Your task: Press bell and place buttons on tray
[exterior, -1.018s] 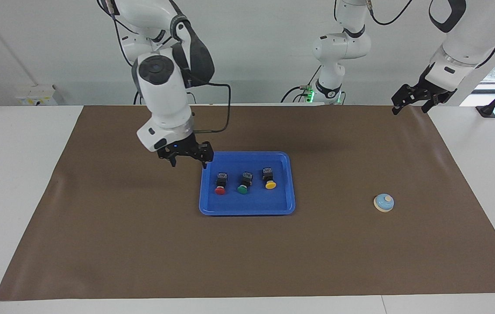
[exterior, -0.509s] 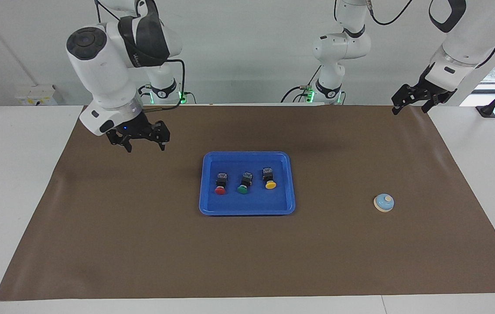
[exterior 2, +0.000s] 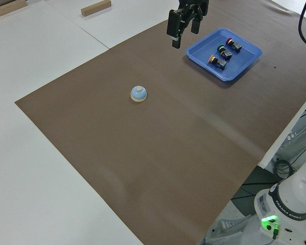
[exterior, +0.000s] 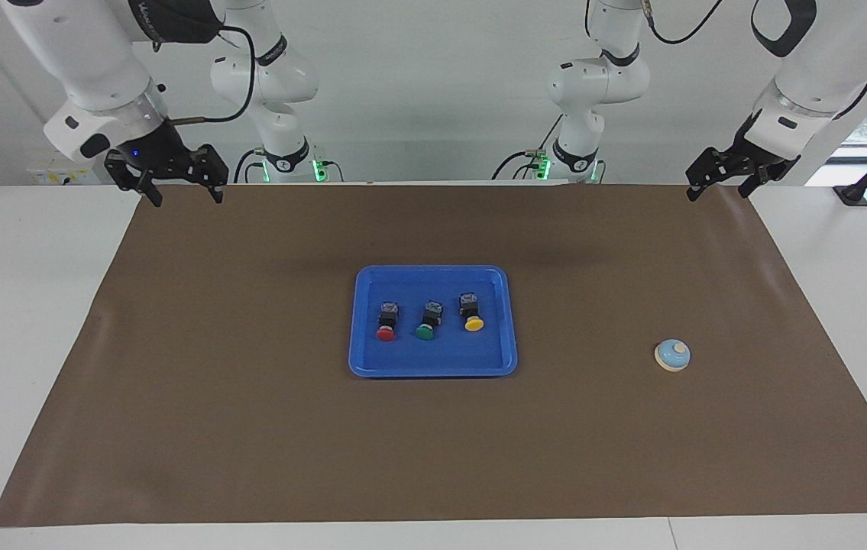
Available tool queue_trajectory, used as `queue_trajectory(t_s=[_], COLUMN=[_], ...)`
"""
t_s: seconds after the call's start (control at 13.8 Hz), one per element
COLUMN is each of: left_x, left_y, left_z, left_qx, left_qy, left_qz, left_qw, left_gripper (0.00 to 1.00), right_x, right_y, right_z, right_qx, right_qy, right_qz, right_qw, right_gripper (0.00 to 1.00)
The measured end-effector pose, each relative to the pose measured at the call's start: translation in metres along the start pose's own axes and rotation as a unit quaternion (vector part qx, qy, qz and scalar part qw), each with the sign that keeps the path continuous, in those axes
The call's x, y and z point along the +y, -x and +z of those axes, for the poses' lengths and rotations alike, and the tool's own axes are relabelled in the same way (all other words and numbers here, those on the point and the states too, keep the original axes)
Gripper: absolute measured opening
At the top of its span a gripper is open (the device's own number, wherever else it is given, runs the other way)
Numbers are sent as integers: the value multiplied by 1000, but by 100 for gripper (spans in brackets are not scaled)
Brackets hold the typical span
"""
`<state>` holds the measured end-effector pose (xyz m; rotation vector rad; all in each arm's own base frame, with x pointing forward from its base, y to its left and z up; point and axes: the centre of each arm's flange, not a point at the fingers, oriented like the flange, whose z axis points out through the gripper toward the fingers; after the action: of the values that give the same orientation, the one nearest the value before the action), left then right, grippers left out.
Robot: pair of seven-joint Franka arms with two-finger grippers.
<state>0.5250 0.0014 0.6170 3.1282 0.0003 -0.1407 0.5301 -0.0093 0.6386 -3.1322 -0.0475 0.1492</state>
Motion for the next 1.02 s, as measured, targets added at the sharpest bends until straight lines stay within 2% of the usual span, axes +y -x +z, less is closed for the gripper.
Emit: queue_trajectory(t_s=[0.15, 0.36, 1.02], left_x=[0, 0, 0], left_y=[0, 0, 0], left_z=[0, 0, 0], left_qx=[0, 0, 0], left_qy=[0, 0, 0], left_qz=[0, 0, 0], left_qw=[1000, 1000, 1000], left_gripper=[100, 100, 100], right_x=[4, 9, 13], right_y=[11, 7, 4], right_z=[-11, -5, 3], right_qx=[5, 16, 14], right_qy=[0, 2, 16], right_qz=[5, 9, 11], right_qw=[1000, 1000, 1000], right_gripper=[100, 100, 100])
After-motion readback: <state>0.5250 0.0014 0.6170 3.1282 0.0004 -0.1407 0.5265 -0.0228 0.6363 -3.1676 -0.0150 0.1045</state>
